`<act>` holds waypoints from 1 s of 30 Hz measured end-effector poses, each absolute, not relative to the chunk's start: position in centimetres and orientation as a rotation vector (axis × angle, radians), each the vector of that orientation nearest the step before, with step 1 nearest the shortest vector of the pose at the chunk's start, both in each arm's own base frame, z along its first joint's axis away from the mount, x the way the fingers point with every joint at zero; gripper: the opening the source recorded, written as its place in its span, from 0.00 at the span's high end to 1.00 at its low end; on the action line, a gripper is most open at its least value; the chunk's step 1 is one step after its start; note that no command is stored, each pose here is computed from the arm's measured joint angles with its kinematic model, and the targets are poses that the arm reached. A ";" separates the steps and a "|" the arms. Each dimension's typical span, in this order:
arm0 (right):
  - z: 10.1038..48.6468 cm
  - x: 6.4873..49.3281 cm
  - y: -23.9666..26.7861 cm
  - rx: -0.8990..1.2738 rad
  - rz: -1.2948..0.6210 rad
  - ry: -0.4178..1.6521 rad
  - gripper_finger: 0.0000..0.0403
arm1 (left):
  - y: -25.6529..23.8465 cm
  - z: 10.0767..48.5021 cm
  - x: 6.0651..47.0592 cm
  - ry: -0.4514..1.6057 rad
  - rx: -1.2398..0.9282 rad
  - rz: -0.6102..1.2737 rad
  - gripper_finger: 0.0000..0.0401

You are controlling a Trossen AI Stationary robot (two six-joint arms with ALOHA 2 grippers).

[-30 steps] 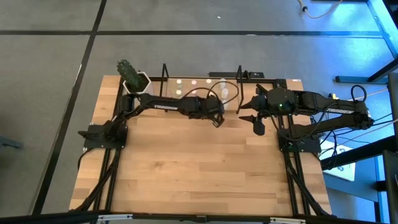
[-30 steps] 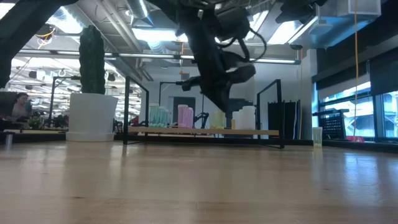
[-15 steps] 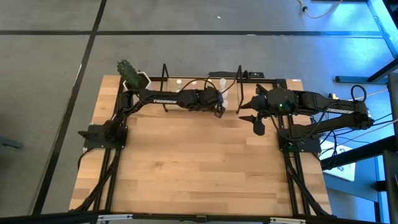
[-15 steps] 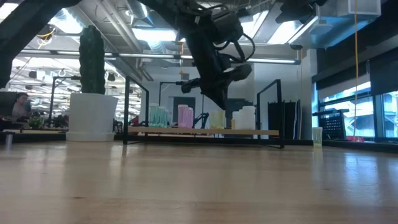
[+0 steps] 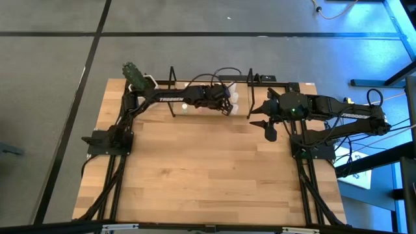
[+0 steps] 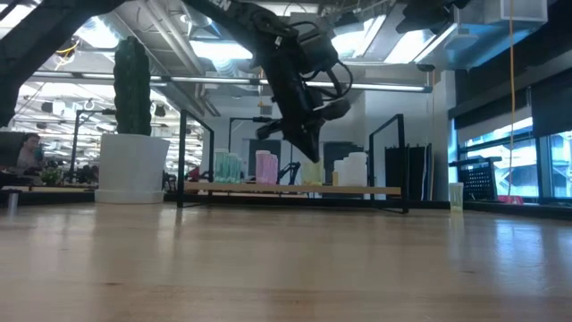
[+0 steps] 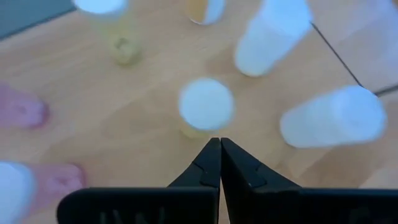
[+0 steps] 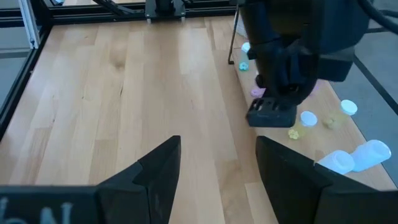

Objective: Pick and place medicine bottles onto shelf by color
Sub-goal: Put the bottom yellow pill bottle on the shelf aligned with the other yellow pill bottle

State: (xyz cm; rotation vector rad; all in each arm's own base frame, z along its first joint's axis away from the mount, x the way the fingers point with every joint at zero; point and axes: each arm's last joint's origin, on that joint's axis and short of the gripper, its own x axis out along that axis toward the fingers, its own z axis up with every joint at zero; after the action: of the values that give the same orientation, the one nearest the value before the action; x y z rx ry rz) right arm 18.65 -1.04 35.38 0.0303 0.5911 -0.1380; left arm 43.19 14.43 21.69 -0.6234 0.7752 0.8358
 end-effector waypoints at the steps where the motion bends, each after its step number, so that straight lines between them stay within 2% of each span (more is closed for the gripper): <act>1: 35.4 18.6 -1.0 0.030 -0.138 0.591 0.48 | 14.6 21.7 43.1 0.777 -0.621 0.839 1.00; 30: 35.4 18.7 -1.0 0.030 -0.140 0.590 0.48 | 15.5 21.7 42.7 0.793 -0.571 0.854 1.00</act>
State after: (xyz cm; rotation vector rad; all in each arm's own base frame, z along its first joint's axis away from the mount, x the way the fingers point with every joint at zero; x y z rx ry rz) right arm 18.65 -1.04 35.39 0.0295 0.5903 -0.1402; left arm 42.74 15.51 21.67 -0.5711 0.7928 0.8543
